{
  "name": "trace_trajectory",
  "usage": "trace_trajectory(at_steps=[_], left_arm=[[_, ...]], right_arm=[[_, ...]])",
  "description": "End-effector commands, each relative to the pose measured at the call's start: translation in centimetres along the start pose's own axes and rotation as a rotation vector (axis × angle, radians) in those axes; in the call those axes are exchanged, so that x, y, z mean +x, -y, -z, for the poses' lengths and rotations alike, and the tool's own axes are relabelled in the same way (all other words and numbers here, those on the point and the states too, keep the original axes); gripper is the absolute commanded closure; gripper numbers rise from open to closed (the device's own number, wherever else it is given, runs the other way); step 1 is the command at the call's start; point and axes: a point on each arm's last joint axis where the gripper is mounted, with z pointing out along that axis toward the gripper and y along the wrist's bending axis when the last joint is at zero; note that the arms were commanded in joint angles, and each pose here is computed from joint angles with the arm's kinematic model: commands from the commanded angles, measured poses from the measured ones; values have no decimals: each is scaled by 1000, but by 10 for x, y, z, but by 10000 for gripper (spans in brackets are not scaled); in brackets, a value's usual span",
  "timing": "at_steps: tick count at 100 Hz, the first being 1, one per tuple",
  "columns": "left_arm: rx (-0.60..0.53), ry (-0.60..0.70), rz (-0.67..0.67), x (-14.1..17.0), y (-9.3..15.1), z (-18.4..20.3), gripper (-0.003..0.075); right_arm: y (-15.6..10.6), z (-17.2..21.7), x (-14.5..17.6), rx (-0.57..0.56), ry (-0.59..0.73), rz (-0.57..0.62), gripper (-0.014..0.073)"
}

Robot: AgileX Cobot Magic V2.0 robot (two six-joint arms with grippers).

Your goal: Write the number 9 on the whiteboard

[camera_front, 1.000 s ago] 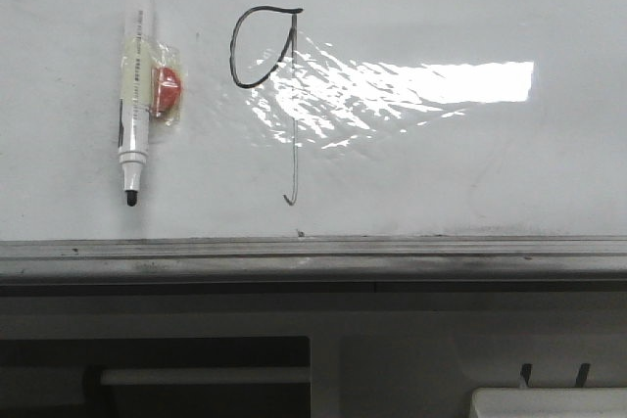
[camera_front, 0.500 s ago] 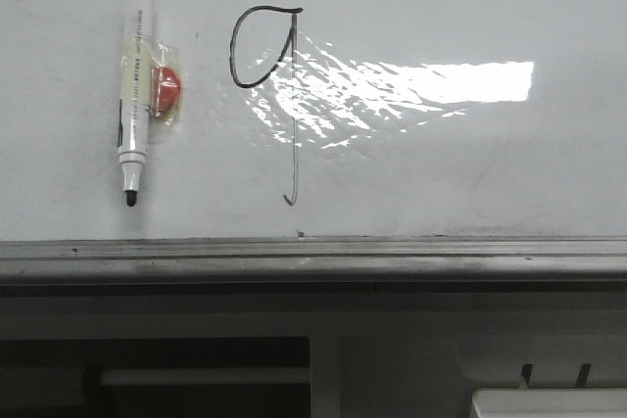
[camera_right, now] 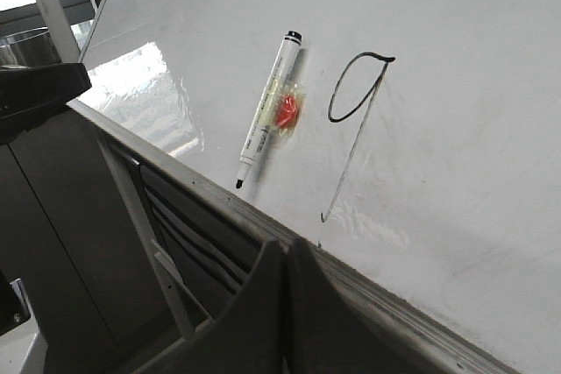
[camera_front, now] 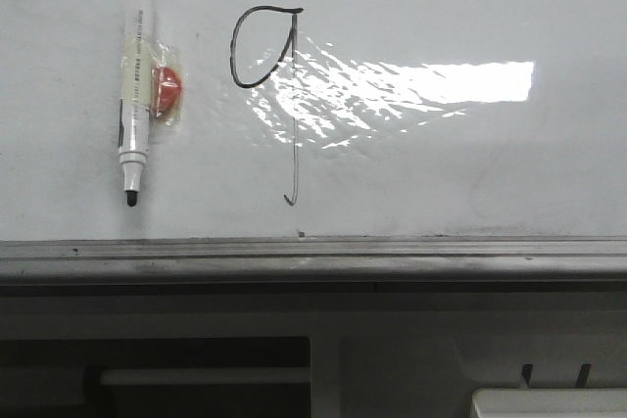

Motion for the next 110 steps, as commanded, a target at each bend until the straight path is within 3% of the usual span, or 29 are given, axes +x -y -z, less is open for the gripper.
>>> trace_trajectory(at_steps=[1,21,37,56,62,90,110], left_arm=[[-44,108,-21,-17,-2,-1,740],[-167,328,-60,-32,-13,5,740],[-168,366,-182,-29,-13,7,740],[-174,393,-597,-21,-5,9,740],[-224,378,-666,-17,-7,10,740],[-429,385,-582,-16,-19,19,740],[-549,237,-453,1,-26,27,740]], right_arm=[[-2,0,-15,-6,97,6,664],[-2,0,-15,-6,97,6,664],[-2,0,-15,-6,97,6,664],[-2,0,-15,-6,97,6,664],[-2,0,-15,-6,97,6,664],[-2,0,-15,-6,97,6,664],[-2,0,-15,-6,97,6,664]])
